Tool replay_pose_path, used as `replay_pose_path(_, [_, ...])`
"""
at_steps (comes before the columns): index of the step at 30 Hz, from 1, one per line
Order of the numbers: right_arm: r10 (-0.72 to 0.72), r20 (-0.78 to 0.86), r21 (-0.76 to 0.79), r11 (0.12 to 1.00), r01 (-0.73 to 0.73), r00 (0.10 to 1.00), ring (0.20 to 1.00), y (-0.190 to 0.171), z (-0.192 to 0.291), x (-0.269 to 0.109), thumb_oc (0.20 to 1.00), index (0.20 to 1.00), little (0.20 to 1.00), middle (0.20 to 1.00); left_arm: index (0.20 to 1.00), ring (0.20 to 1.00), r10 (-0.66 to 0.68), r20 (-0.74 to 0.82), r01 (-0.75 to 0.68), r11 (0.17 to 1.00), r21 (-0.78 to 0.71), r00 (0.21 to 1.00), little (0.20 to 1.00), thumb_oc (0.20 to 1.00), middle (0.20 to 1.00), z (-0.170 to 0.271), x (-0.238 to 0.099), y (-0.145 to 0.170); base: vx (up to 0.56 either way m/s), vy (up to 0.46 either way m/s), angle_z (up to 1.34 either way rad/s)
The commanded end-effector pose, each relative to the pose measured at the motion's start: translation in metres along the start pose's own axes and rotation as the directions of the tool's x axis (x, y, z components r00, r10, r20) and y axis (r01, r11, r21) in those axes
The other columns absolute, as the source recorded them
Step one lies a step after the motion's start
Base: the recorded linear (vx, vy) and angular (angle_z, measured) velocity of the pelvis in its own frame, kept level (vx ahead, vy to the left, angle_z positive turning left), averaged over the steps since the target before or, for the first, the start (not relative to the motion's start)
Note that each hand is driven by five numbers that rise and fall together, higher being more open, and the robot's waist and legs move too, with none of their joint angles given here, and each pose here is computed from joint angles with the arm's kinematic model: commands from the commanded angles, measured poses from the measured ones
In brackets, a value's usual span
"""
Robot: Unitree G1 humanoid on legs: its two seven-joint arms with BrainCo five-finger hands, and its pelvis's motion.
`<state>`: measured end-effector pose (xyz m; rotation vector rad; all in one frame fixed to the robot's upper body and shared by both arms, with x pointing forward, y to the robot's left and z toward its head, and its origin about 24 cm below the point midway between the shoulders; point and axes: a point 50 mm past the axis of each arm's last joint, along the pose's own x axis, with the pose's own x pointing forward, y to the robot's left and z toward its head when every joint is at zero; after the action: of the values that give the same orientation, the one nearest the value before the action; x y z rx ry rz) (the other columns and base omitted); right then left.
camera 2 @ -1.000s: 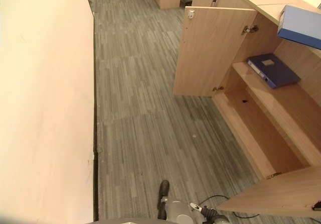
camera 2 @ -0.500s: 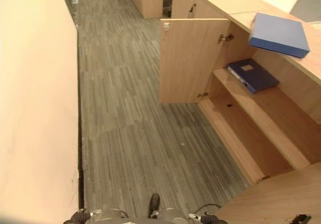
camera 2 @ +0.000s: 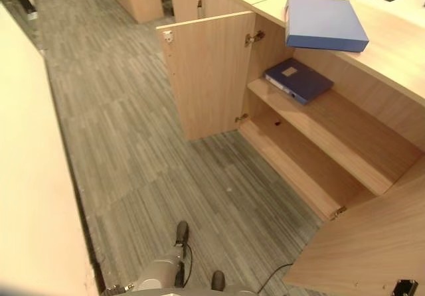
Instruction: Put the empty folder in the office cabinet
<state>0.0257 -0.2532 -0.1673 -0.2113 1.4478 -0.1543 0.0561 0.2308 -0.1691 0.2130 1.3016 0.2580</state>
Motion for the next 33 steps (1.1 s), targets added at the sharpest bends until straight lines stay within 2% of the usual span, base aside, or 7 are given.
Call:
replay_pose_path(1, [0.035, 0.034, -0.045, 0.998, -0.034, 0.999, 1.0, 0.009, 0.012, 0.001, 1.0, 1.0, 1.0, 1.0, 1.0, 1.0, 0.038, 0.04, -0.039, 0.999, 0.003, 0.998, 1.0, 1.0, 1.0, 0.011, 0.002, 0.015, 0.19, 0.232, -0.28])
replay_pose_path(10, [0.033, 0.157, -0.064, 0.998, -0.023, 0.987, 1.0, -0.001, 0.052, -0.001, 1.0, 1.0, 1.0, 1.0, 1.0, 1.0, 0.078, 0.107, -0.079, 0.997, 0.0, 0.991, 1.0, 1.0, 1.0, 0.033, 0.004, 0.03, 0.13, 0.251, -0.32])
replay_pose_path(12, [0.031, 0.218, -0.116, 0.993, -0.005, 0.975, 1.0, -0.001, 0.069, -0.003, 1.0, 1.0, 1.0, 1.0, 1.0, 1.0, 0.094, 0.123, -0.098, 0.995, 0.031, 0.988, 1.0, 1.0, 1.0, 0.037, 0.004, 0.039, 0.09, 0.216, -0.47])
replay_pose_path(17, [0.053, 0.231, -0.176, 0.984, -0.011, 0.971, 1.0, 0.007, 0.074, -0.003, 1.0, 1.0, 1.0, 1.0, 1.0, 1.0, 0.099, 0.136, -0.109, 0.992, 0.07, 0.986, 1.0, 1.0, 1.0, 0.042, 0.004, 0.046, 0.11, 0.043, -0.64])
replay_pose_path(30, [0.049, 0.137, -0.141, 0.99, -0.03, 0.989, 1.0, 0.012, 0.042, 0.0, 1.0, 1.0, 1.0, 1.0, 1.0, 1.0, 0.028, 0.163, -0.049, 0.991, 0.127, 0.986, 1.0, 1.0, 1.0, 0.05, 0.004, 0.026, 0.28, -0.045, -0.02])
replay_pose_path(31, [0.029, 0.198, -0.131, 0.991, -0.003, 0.98, 1.0, 0.002, 0.056, -0.001, 1.0, 1.0, 1.0, 1.0, 1.0, 1.0, 0.024, 0.145, -0.045, 0.989, 0.144, 0.989, 1.0, 1.0, 1.0, 0.044, 0.004, 0.026, 0.34, -0.232, -0.44])
replay_pose_path(33, [0.026, 0.214, -0.093, 0.996, -0.006, 0.976, 1.0, 0.002, 0.068, -0.002, 1.0, 1.0, 1.0, 1.0, 1.0, 1.0, 0.025, 0.113, -0.043, 0.987, 0.153, 0.993, 1.0, 1.0, 1.0, 0.035, 0.004, 0.025, 0.34, -0.265, 0.01])
